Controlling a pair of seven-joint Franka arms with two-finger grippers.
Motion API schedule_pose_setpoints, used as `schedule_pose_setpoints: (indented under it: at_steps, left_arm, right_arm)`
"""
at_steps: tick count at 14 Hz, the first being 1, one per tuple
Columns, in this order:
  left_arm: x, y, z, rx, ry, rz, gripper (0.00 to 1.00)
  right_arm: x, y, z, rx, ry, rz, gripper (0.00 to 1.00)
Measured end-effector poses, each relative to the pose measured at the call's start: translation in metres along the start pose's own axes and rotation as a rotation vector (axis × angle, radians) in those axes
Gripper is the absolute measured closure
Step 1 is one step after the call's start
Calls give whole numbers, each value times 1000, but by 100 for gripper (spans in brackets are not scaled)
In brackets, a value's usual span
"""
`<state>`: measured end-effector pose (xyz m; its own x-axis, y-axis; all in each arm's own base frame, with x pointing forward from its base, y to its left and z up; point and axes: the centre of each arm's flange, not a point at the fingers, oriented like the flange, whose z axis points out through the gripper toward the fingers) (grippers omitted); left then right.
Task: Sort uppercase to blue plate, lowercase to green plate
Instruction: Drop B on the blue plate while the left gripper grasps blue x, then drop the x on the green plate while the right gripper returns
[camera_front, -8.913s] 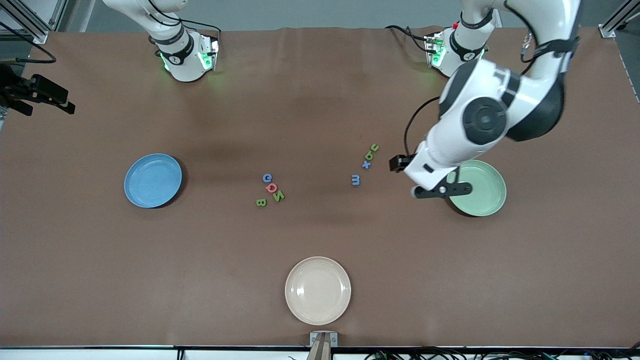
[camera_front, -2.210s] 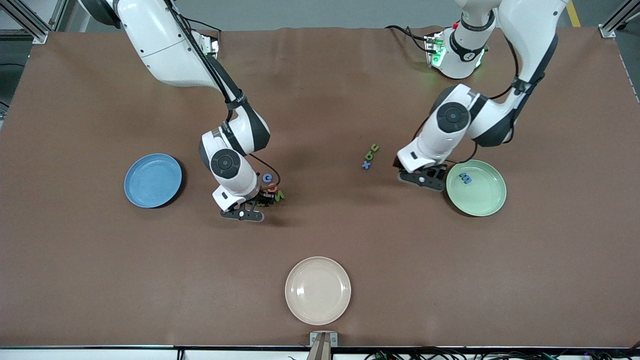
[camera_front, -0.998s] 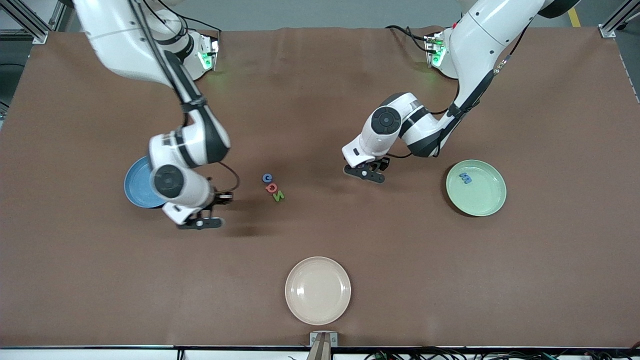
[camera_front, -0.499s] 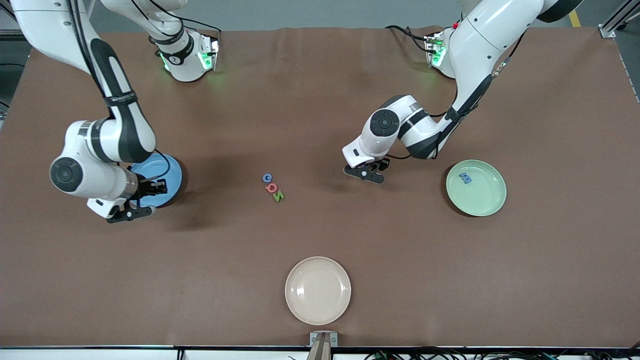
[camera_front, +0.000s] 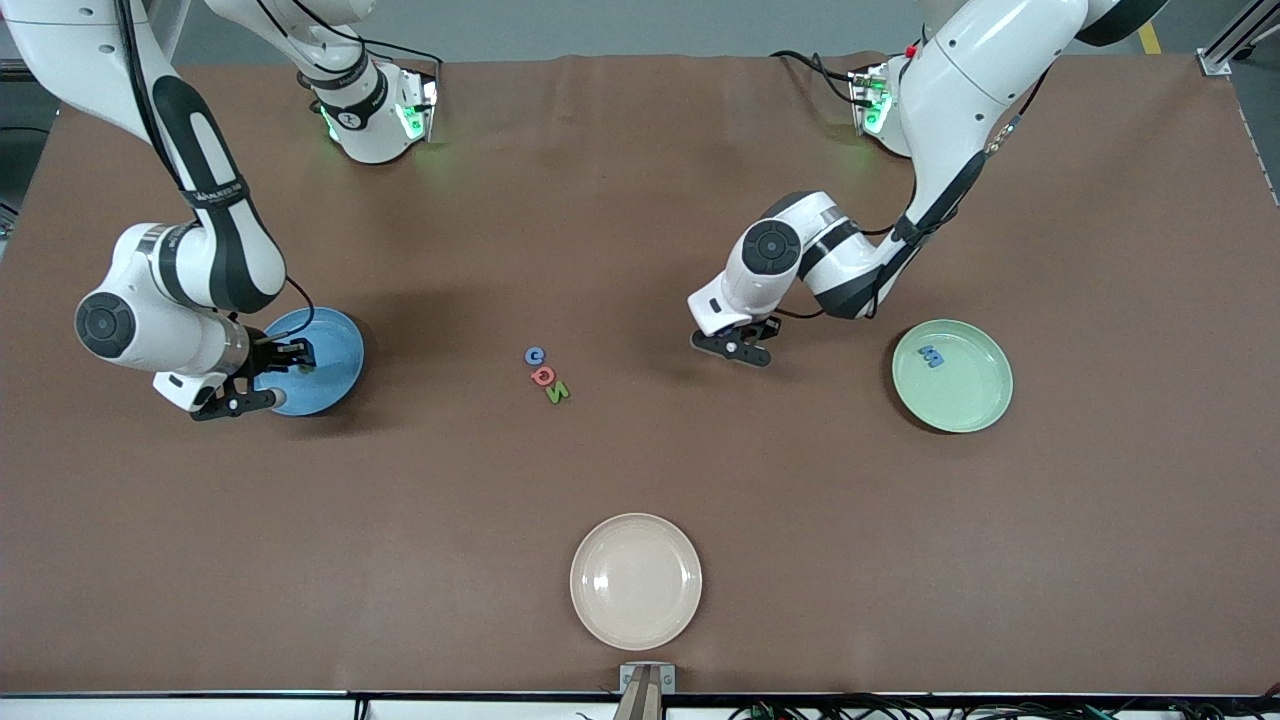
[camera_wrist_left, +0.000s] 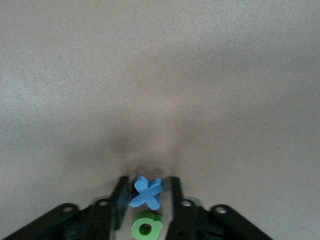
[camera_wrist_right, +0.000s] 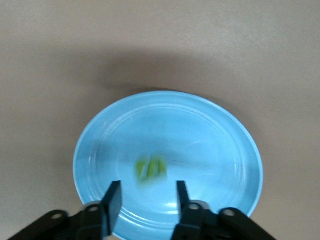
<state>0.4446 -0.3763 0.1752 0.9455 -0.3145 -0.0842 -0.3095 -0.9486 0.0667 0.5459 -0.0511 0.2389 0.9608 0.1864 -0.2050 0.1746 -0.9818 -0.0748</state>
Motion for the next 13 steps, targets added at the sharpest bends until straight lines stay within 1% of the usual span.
schedule_pose_setpoints:
  at_steps: [1, 2, 3, 4, 6, 8, 10, 12, 13]
  left_arm:
    - [0, 0, 0, 0, 0, 0, 63]
    - [0, 0, 0, 0, 0, 0, 69]
    - [0, 0, 0, 0, 1, 1, 74]
    - [0, 0, 0, 0, 1, 1, 74]
    - [0, 0, -1, 0, 1, 0, 75]
    - [3, -3, -2, 0, 6, -4, 75]
    - [9, -10, -10, 2, 23, -11, 75]
    - [17, -33, -22, 19, 35, -7, 75]
    - [21, -46, -28, 33, 34, 6, 75]
  right_arm:
    - [0, 0, -1, 0, 2, 0, 29]
    - [1, -3, -3, -1, 5, -3, 20]
    - [2, -7, -4, -1, 8, 1, 9]
    - [3, -13, -7, -3, 12, 16, 1]
    - [8, -39, -13, -10, 17, 63, 0]
    - [14, -80, -18, -23, 24, 134, 0]
    - [17, -115, -23, -30, 33, 258, 0]
    - [16, -143, -24, -38, 28, 389, 0]
    - [15, -158, -25, -45, 24, 430, 0]
